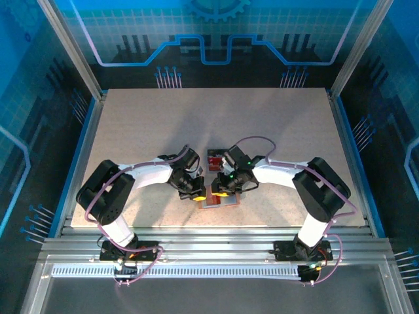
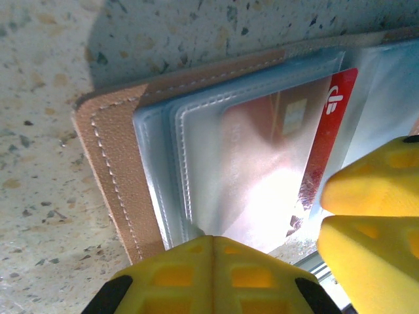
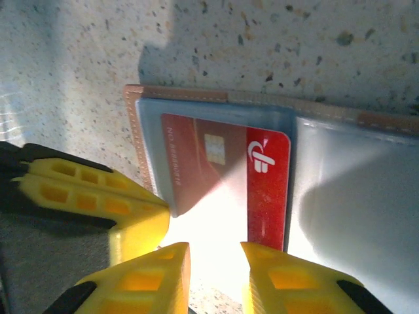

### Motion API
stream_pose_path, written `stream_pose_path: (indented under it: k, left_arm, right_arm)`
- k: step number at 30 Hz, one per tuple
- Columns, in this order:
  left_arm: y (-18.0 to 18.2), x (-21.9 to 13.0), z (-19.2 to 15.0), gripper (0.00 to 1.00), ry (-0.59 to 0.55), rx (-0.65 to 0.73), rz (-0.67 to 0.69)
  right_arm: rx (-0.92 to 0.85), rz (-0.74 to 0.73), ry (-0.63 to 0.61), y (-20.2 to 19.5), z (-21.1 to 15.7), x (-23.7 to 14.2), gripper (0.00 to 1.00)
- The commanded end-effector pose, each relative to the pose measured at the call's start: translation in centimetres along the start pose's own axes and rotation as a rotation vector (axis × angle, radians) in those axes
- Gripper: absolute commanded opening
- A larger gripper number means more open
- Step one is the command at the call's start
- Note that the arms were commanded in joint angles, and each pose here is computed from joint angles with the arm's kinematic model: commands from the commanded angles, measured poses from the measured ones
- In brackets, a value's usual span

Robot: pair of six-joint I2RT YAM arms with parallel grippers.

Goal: Take the credit cards out of the card holder

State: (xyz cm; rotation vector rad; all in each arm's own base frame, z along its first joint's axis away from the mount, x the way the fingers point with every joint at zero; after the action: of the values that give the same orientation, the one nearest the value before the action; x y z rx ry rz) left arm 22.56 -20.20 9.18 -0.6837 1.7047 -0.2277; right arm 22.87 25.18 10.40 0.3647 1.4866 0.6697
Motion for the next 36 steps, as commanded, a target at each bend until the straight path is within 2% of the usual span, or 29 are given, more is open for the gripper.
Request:
stream_pose_path:
  k: [1,16,28,36]
  left_arm:
    - [0.4,-0.2,-0.1,0.05,0.003,0.004,0.021]
    - [2.1,0.6,0.0,0.05,0.002,-0.016,0.115]
    - [2.1,0.7,0.0,0.05,0.009,-0.016,0.122]
    - [1.9,0.6,0.0,0.05,0.01,-0.013,0.123]
  right_arm:
    - [0.007,0.003,-0.028,-0.4,0.1,-1.0,0.26]
    - [0.028,0.032,-0.001,-1.9,0.3,0.0,0.26]
    - [0.051,-0.008,0.043,-3.4,-0.6,1.1,0.26]
    - [0.049,0.034,0.04,-3.2,-0.5,1.3,0.26]
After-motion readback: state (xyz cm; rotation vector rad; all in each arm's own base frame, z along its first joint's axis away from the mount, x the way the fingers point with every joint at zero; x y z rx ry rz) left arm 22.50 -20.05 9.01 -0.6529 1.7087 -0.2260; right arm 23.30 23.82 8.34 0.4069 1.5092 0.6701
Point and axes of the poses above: each hand's point on the last joint's axis, 136 mm out from that joint toward the fingers, its own x axis out along the fingers, its own y axis along the line the jaws close on, z = x × y, the point moved 8 cm from there along -x, back along the fingers, and after that the axes turned 10 degrees about -x, right-handed, at the moved point
